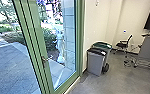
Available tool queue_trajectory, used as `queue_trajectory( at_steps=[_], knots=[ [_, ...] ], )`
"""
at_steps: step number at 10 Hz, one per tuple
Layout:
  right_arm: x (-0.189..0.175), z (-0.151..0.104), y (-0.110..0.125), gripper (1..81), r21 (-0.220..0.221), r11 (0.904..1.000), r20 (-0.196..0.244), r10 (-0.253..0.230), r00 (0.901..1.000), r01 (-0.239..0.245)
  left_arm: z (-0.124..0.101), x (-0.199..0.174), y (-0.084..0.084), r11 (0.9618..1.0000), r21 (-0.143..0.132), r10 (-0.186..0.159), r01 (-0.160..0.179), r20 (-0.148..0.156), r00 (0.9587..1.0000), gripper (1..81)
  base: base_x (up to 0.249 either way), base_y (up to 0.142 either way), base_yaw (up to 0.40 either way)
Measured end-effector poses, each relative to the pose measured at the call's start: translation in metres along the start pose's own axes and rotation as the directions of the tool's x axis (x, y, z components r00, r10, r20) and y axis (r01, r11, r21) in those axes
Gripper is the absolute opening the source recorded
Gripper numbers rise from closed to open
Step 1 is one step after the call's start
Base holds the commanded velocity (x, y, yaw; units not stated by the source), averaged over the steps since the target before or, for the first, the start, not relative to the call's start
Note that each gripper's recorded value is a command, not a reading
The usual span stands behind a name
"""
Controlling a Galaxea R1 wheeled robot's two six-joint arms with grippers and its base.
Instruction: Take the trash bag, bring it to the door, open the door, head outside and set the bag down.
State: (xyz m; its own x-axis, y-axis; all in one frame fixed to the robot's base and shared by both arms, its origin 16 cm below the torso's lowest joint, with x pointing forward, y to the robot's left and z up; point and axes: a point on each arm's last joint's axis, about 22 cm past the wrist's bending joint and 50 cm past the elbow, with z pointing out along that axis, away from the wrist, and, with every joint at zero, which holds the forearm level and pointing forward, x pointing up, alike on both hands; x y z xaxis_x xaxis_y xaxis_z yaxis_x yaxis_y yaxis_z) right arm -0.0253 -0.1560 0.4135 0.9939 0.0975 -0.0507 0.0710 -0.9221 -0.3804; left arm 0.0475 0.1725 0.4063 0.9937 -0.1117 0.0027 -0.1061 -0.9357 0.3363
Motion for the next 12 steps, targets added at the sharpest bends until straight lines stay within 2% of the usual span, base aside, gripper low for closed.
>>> queue_trajectory(
  at_steps=[12],
  knots=[
    [-0.0022,0.0001,-0.0003,81.1,0.000,1.0000,0.002,-0.002,1.0000,0.002,0.0017,0.0004,0.0066,1.0000,-0.008,0.001,-0.001,0.000,1.0000,1.0,0.135,0.000,0.000]
  ],
)
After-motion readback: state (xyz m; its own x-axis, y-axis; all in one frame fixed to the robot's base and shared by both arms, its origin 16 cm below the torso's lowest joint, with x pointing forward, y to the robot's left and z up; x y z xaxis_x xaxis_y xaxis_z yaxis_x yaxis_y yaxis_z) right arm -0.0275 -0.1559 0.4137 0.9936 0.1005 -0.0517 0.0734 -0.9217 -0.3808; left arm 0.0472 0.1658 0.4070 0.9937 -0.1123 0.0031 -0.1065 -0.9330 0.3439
